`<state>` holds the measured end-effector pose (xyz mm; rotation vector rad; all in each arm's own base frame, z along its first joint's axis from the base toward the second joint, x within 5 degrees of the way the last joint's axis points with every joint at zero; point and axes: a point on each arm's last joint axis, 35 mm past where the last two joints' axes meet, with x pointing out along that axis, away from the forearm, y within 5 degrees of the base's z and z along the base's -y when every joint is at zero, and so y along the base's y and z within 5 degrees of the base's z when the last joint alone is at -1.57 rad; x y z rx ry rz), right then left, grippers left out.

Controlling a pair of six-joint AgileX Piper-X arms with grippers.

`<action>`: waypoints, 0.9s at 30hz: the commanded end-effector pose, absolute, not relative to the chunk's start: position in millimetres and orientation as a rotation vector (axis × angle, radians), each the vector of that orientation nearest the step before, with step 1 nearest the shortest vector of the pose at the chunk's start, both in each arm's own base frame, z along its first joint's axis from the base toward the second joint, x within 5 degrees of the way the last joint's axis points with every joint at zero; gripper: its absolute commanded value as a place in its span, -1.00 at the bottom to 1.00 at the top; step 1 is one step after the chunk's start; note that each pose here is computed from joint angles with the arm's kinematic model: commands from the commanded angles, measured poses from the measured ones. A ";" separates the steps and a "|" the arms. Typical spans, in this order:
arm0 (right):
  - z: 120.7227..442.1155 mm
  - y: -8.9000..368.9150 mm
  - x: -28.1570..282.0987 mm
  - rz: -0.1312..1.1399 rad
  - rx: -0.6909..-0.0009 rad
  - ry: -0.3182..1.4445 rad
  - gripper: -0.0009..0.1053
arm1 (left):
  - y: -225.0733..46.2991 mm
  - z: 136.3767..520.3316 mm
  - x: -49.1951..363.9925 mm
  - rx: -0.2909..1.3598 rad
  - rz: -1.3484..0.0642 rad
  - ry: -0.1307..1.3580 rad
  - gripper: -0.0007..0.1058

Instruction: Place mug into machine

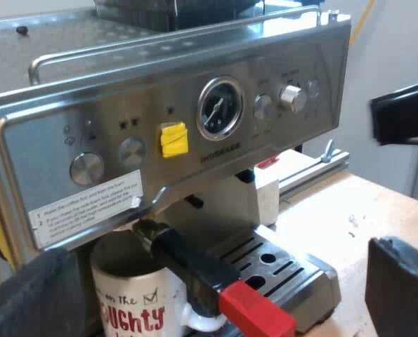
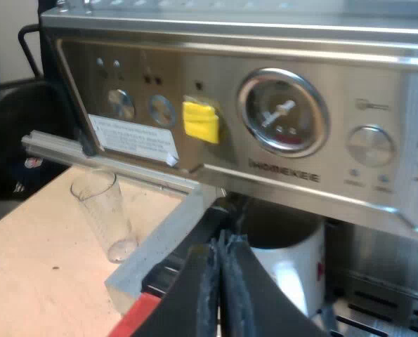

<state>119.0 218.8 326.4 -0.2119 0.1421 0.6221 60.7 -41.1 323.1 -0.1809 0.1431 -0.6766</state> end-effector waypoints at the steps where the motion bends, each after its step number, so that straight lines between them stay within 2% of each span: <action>1: 327.3 230.0 122.3 0.610 -0.189 0.121 -0.98 | -40.6 325.3 59.3 -0.180 -0.680 0.137 0.55; 9: 326.3 274.7 150.2 0.557 -0.225 0.145 -0.98 | -41.1 326.5 58.2 -0.181 -0.710 0.137 0.55; 15: 323.2 294.2 175.7 0.511 -0.240 0.163 -0.98 | -41.3 326.5 58.1 -0.181 -0.718 0.137 0.55; 27: 317.1 293.1 219.1 0.400 -0.249 0.192 -0.98 | -41.5 326.5 57.9 -0.181 -0.725 0.138 0.55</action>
